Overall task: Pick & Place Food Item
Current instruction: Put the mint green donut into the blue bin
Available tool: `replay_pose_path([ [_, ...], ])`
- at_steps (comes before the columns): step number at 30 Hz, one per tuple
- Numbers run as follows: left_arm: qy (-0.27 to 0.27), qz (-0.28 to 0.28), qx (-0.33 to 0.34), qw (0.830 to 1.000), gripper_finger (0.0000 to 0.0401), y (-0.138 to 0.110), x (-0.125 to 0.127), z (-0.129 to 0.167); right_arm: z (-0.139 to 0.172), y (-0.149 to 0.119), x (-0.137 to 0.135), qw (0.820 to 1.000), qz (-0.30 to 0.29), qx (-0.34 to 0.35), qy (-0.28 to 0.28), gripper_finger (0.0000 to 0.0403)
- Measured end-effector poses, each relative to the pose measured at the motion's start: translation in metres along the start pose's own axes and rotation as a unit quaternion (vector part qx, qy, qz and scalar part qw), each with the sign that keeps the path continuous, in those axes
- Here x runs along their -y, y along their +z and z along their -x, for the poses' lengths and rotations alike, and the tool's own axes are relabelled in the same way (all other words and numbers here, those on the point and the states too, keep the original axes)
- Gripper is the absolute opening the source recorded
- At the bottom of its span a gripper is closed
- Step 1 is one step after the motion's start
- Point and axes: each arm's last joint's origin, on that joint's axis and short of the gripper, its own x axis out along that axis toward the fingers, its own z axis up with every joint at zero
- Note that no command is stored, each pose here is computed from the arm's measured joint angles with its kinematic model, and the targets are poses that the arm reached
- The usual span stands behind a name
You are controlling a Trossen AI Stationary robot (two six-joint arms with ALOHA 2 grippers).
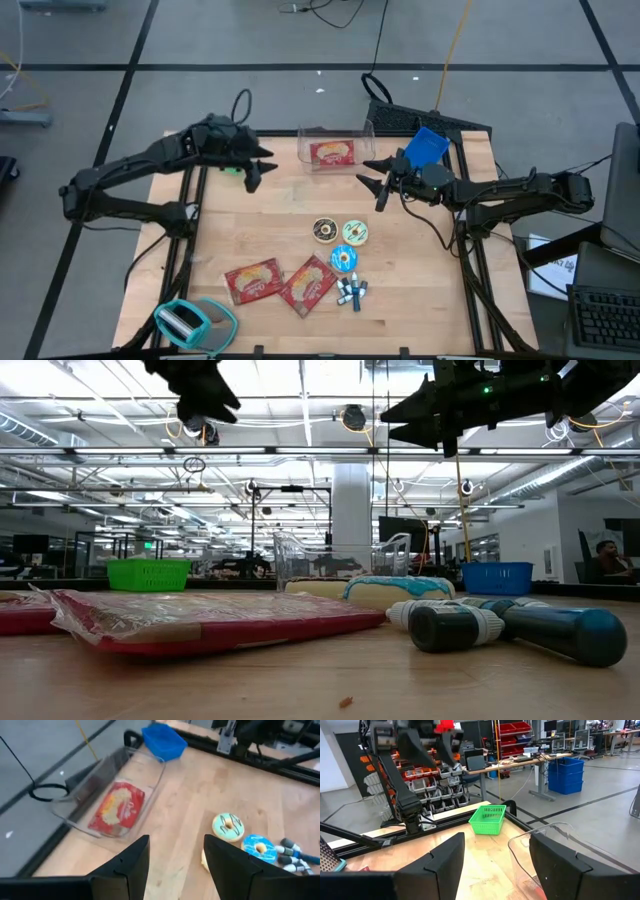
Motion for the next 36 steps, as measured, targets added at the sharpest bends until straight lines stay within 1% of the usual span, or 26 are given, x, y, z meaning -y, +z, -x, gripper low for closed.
replay_pose_path([
  [1,-0.004,-0.005,0.003,1.000,0.0186,-0.005,0.001,-0.006,0.000,-0.001,0.000,1.000,0.001,-0.003,0.002,0.0212],
  [3,-0.022,-0.019,0.019,0.999,0.0186,-0.018,0.004,-0.020,0.000,-0.003,-0.001,0.999,0.004,-0.020,0.025,0.0212],
  [5,-0.043,-0.025,0.047,0.998,0.0186,-0.035,0.005,-0.029,0.001,-0.008,-0.003,0.997,0.006,-0.047,0.063,0.0212],
  [7,-0.051,-0.026,0.093,0.994,0.0186,-0.049,0.005,-0.034,0.002,-0.013,-0.007,0.993,0.006,-0.075,0.095,0.0212],
  [8,-0.052,-0.023,0.105,0.993,0.0186,-0.058,0.004,-0.037,0.003,-0.016,-0.010,0.990,0.005,-0.090,0.104,0.0211],
  [10,-0.052,-0.012,0.112,0.992,0.0186,-0.078,0.001,-0.042,0.005,-0.024,-0.015,0.987,0.004,-0.125,0.102,0.0210],
  [12,-0.055,-0.002,0.142,0.988,0.0186,-0.087,-0.001,-0.040,0.006,-0.034,-0.022,0.985,0.001,-0.154,0.078,0.0209],
  [15,-0.042,0.003,0.190,0.981,0.0186,-0.091,-0.003,-0.027,0.008,-0.053,-0.031,0.978,0.004,-0.205,0.033,0.0208],
  [18,-0.019,-0.008,0.213,0.977,0.0186,-0.091,-0.003,-0.016,0.005,-0.070,-0.039,0.972,-0.003,-0.233,0.008,0.0208],
  [22,0.009,-0.041,0.258,0.965,0.0186,-0.086,-0.003,0.001,0.000,-0.091,-0.043,0.962,-0.017,-0.272,-0.004,0.0208],
  [25,0.015,-0.062,0.273,0.960,0.0186,-0.086,-0.002,0.011,-0.003,-0.104,-0.041,0.954,-0.019,-0.299,-0.020,0.0208],
  [27,0.017,-0.065,0.287,0.956,0.0186,-0.086,-0.002,0.018,-0.004,-0.110,-0.040,0.950,-0.022,-0.311,-0.026,0.0208],
  [31,0.023,-0.049,0.285,0.957,0.0186,-0.087,-0.004,0.021,-0.006,-0.120,-0.042,0.941,-0.029,-0.338,-0.011,0.0208],
  [36,0.023,-0.044,0.269,0.962,0.0186,-0.090,-0.005,0.019,-0.006,-0.128,-0.045,0.936,-0.016,-0.353,-0.007,0.0208],
])
